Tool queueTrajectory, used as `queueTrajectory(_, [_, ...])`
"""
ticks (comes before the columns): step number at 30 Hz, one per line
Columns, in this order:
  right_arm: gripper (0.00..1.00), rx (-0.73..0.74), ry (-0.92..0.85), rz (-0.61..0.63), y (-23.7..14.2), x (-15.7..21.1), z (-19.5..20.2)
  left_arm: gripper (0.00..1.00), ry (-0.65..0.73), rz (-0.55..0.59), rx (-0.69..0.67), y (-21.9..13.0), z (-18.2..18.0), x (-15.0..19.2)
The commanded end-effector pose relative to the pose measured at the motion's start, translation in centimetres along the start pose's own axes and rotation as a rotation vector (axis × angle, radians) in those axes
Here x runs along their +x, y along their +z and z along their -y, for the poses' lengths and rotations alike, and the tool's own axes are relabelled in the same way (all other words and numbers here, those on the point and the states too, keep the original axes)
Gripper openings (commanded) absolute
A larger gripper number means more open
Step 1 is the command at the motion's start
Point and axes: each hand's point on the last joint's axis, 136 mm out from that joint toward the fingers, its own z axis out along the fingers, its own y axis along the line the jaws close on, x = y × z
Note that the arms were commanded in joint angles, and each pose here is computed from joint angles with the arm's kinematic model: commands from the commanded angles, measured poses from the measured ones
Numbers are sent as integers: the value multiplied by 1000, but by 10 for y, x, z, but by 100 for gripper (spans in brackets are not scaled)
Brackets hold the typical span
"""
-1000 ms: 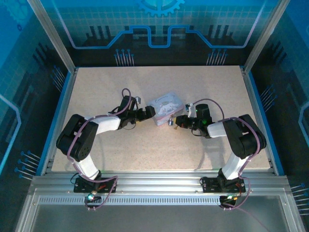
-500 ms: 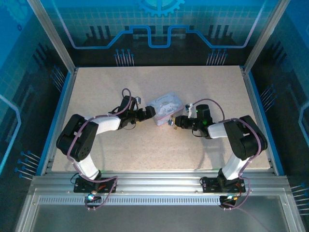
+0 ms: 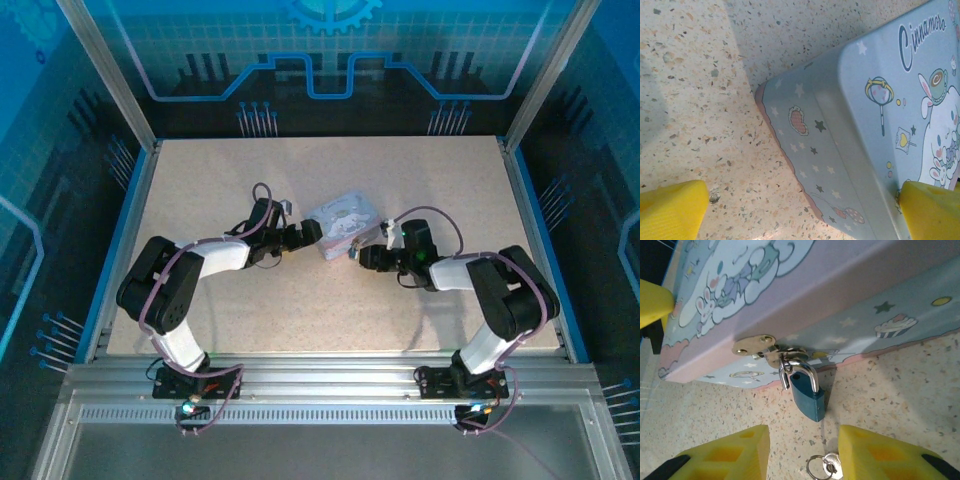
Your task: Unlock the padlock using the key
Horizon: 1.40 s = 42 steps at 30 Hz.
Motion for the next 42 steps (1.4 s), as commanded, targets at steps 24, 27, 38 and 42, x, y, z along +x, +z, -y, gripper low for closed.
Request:
queueTrajectory(24, [19, -50, 29, -14, 29, 5, 5, 99, -3, -61, -74, -1, -17, 21])
queueTrajectory(27, [10, -50, 37, -10, 30, 4, 5, 99, -4, -62, -76, -1, -18, 22])
queueTrajectory(38, [0, 8, 94, 60, 18, -6, 10, 99, -2, -63, -88, -4, -23, 26])
queueTrajectory(42, [0, 35, 130, 77, 13, -12, 11, 99, 12, -66, -92, -4, -22, 30])
